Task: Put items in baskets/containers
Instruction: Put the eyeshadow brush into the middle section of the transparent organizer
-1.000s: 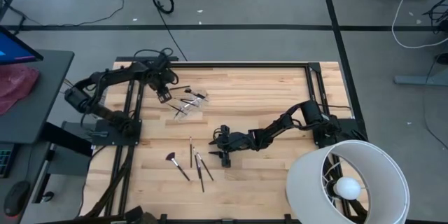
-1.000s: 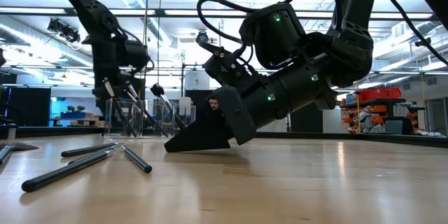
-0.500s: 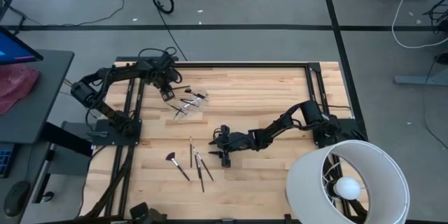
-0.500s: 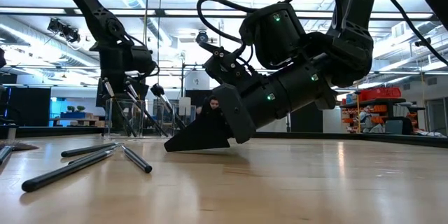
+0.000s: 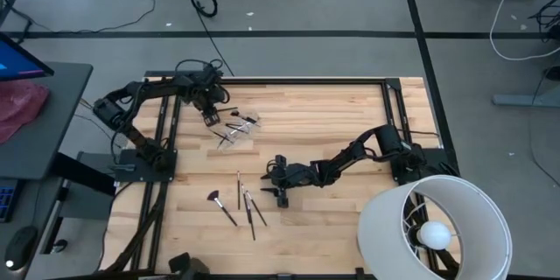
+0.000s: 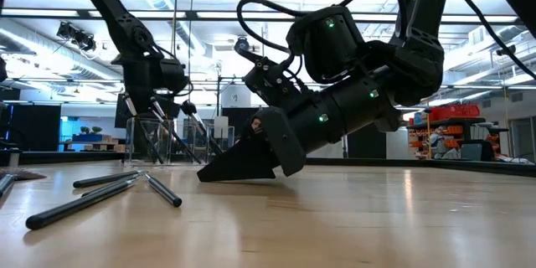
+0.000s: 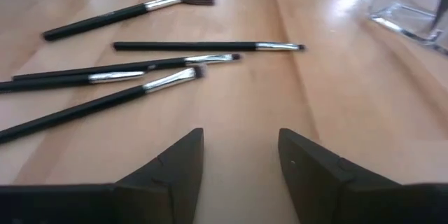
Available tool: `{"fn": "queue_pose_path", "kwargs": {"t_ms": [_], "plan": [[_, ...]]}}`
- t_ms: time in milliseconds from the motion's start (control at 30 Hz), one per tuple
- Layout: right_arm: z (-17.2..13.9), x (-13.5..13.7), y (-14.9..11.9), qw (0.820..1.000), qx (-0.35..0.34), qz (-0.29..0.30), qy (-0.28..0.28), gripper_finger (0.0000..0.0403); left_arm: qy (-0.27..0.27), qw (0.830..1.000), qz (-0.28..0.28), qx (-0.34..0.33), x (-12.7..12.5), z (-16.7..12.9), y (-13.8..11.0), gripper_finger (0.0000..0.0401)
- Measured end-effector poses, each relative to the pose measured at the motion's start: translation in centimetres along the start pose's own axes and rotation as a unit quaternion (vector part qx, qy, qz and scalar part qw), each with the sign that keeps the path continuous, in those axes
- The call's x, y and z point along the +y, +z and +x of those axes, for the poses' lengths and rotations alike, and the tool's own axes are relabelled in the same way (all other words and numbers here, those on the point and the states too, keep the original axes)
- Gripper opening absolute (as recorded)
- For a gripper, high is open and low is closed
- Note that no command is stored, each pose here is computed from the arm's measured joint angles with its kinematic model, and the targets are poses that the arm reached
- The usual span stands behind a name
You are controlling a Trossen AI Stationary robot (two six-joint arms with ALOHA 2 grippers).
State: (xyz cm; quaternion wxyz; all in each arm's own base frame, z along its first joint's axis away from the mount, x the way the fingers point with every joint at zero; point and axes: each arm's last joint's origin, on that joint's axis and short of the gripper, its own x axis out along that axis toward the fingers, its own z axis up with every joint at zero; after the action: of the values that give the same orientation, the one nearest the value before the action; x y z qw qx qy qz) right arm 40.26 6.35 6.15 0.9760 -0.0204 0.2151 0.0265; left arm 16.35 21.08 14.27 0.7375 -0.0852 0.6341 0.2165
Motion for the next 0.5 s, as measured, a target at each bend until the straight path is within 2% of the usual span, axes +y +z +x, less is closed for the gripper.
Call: {"fn": "queue_pose_path", "kwargs": {"t_ms": [100,167,333,500], "plan": [[0.0,-0.6,0.0,1.000,0.000,0.003,-0.010,0.0189,-0.048,0.999,-0.002,-0.001,-0.1,1.2,0.9,0.0104],[0.1,-0.8,0.0,1.000,-0.001,0.004,-0.013,0.0189,-0.057,0.998,0.003,0.012,-0.1,1.7,1.7,0.0087],[0.1,-0.8,0.0,1.000,0.000,0.014,-0.010,0.0189,-0.062,0.996,-0.002,0.062,0.2,2.4,2.8,0.0038],[0.1,-0.5,0.0,1.000,0.001,0.020,0.021,0.0189,-0.062,0.995,-0.033,0.075,-0.1,2.5,2.7,0.0009]]}}
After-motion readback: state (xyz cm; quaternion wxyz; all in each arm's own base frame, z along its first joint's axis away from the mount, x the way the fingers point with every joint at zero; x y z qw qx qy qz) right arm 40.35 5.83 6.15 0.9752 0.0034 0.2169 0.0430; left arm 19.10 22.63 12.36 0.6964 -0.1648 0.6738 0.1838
